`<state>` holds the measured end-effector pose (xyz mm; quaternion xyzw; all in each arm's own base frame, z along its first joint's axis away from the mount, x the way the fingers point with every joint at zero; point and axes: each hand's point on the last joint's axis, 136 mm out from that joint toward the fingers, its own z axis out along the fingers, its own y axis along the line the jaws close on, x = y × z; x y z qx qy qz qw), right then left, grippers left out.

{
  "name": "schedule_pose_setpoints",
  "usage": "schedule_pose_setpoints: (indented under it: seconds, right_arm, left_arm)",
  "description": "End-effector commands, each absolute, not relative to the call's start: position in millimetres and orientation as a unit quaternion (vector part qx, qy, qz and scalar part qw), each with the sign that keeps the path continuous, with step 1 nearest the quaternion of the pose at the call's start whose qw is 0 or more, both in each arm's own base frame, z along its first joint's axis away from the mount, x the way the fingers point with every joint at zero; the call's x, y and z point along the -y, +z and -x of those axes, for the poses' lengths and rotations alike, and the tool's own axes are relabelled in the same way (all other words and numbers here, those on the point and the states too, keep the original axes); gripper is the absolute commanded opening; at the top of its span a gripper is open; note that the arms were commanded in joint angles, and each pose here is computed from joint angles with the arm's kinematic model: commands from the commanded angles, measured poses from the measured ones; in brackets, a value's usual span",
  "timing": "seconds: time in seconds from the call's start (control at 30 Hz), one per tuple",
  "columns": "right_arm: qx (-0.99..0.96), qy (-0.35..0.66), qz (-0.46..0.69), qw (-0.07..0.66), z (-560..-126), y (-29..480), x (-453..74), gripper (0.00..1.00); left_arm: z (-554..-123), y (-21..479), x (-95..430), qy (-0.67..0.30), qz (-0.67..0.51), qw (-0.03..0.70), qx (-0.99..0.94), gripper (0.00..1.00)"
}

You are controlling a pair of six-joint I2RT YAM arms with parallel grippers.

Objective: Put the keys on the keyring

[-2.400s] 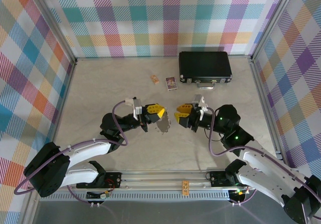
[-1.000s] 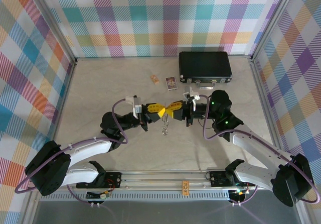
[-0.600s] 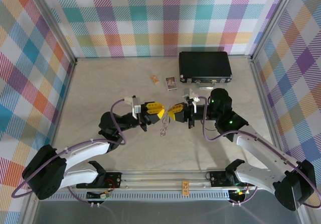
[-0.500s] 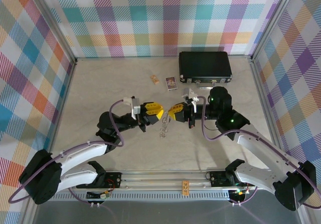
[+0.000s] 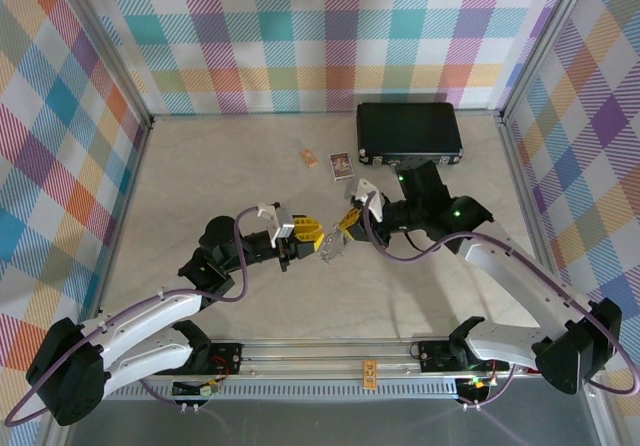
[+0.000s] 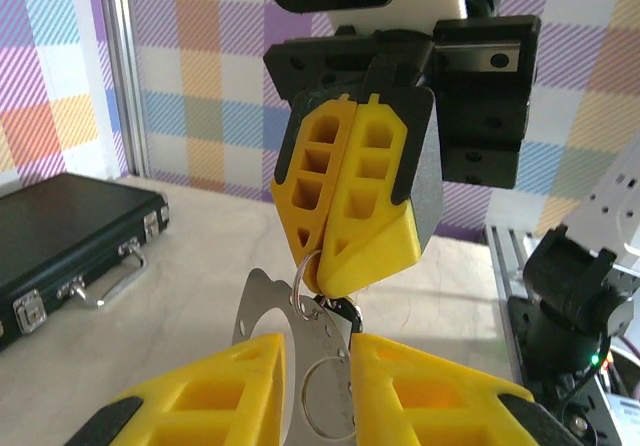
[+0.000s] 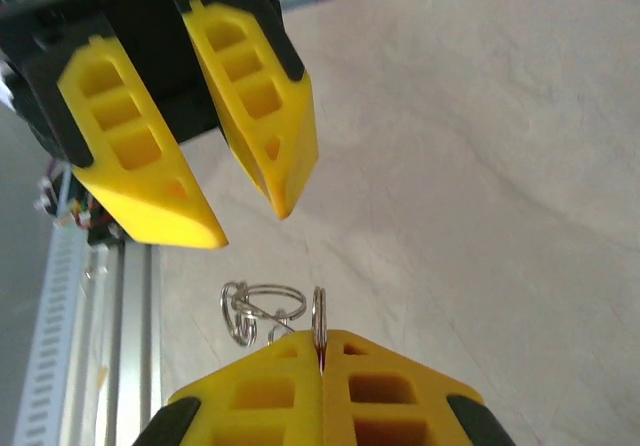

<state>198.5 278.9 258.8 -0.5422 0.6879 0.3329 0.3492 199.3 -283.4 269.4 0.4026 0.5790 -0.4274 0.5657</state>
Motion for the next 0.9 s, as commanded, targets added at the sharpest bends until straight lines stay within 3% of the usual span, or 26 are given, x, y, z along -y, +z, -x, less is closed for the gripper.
schedule_pose_setpoints:
  seconds: [0.0, 0.43, 0.87]
  right_arm:
    - [-0.674, 0.277, 0.597, 0.337, -194.8, 256.6, -276.2, 0.00]
    - [-0.643, 0.235, 0.663, 0.301, -185.1, 248.6, -295.6, 0.00]
    - [-0.630, 0.239, 0.666, 0.321, -180.3, 259.1, -298.6, 0.00]
  left_arm:
    - [-200.2, 277.4, 282.3, -0.407, -0.426, 0.574, -0.569, 0.24]
    - [-200.2, 267.9, 289.1, -0.401, -0.454, 0.552, -0.574, 0.23]
    - [-198.7, 261.3, 296.8, -0.416, -0.467, 0.523, -0.579, 0.21]
